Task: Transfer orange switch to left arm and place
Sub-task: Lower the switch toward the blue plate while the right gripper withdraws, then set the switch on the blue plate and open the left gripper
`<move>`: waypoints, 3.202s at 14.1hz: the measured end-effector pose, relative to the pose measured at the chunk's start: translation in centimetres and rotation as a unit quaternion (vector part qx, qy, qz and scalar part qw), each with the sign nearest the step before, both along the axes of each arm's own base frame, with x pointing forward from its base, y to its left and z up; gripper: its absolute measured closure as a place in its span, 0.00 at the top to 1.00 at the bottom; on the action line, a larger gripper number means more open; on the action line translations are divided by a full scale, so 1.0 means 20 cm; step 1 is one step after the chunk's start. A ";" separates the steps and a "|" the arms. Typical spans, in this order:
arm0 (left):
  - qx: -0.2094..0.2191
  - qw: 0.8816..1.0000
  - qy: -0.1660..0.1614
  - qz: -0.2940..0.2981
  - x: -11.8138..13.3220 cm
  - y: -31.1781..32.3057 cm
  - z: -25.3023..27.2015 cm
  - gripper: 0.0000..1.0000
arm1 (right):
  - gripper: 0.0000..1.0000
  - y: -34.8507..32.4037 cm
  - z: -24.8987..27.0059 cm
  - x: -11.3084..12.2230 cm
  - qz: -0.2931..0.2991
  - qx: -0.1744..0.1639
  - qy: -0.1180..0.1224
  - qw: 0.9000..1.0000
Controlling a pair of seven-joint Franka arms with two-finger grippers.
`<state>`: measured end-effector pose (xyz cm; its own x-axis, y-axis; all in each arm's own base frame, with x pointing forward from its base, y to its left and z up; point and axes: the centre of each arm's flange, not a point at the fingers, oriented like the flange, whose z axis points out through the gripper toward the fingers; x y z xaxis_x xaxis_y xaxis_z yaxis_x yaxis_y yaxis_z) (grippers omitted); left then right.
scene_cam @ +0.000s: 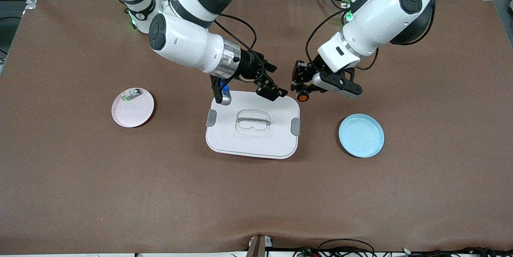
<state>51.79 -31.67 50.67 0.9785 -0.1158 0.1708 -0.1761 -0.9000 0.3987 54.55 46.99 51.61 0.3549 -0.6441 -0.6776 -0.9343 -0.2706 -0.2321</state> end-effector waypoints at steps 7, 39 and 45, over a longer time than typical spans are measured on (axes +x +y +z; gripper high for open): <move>0.187 0.969 -0.037 -0.159 0.14 0.43 -0.11 0.42 | 1.00 -0.31 0.07 0.03 0.114 -0.069 0.010 0.991; 0.288 0.807 -0.120 -0.502 0.48 1.07 -1.17 1.00 | 1.00 -2.60 0.63 -0.19 0.502 -0.294 -0.252 0.774; 0.292 0.905 -0.041 -0.305 0.62 0.97 -0.51 1.00 | 1.00 -2.61 0.71 -0.16 0.501 -0.310 -0.256 0.766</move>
